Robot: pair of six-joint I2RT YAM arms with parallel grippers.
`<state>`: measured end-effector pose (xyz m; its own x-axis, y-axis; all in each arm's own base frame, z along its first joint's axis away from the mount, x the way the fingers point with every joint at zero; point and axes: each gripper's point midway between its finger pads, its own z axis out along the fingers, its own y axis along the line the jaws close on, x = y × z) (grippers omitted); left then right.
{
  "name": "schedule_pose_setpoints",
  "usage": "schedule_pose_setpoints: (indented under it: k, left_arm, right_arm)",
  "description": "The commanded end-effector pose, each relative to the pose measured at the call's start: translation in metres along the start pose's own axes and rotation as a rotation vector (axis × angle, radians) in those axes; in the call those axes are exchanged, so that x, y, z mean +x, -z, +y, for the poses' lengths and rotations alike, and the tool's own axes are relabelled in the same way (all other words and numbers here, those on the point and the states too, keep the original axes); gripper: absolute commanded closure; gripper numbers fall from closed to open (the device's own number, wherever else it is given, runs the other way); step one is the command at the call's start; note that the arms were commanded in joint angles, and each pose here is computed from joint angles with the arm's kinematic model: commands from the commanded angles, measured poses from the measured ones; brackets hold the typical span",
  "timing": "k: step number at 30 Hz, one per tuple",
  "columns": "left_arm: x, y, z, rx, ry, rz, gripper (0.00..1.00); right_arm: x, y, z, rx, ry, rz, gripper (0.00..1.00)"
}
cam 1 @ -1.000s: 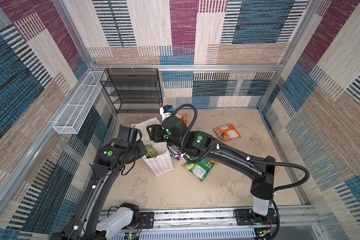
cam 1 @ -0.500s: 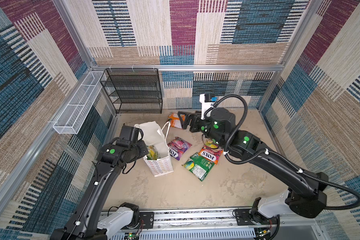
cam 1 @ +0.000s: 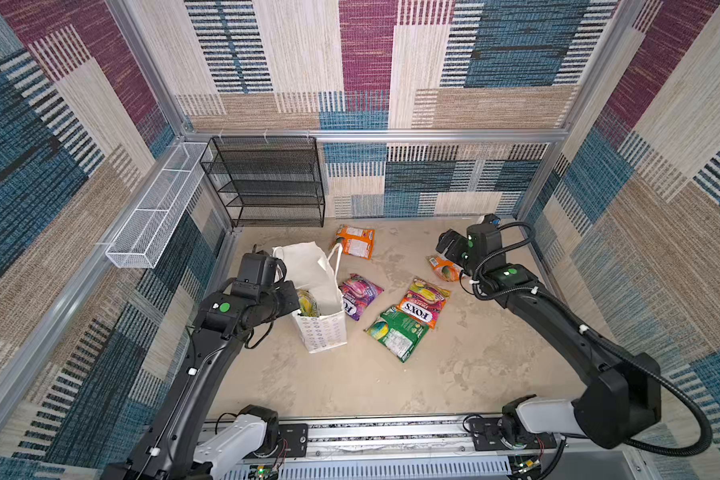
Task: Place the snacks into the paper bag
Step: 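Release the green packet and move the right gripper to the orange packet, then grasp the orange packet's corner with the right gripper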
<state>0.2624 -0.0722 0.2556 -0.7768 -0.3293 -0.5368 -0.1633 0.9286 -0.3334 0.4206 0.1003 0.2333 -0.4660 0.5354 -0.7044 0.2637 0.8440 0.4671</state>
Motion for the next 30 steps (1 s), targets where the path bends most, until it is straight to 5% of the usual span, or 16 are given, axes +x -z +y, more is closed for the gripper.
schedule_pose_setpoints:
  k: [1, 10, 22, 25, 30]
  left_arm:
    - [0.001, 0.005, -0.008, 0.044, 0.011, 0.009, 1.0]
    - [0.002, 0.004, -0.009, 0.046, -0.004, 0.017, 1.0]
    - [0.003, 0.01, -0.009, 0.057, -0.002, 0.003, 1.0]
    - [0.003, 0.01, -0.009, 0.06, -0.001, 0.005, 1.0]
    - [0.003, 0.01, -0.01, 0.062, 0.002, 0.006, 1.0]
  right_arm:
    - [0.011, -0.039, -0.015, 0.073, 0.006, 0.03, 0.01]
    - [0.066, -0.133, -0.055, 0.341, 0.152, 0.256, 0.01]
    - [0.094, -0.155, -0.088, 0.453, 0.157, 0.346, 0.05]
    - [0.094, -0.155, -0.091, 0.459, 0.154, 0.346, 0.12]
    - [0.098, -0.157, -0.091, 0.442, 0.149, 0.363, 0.39]
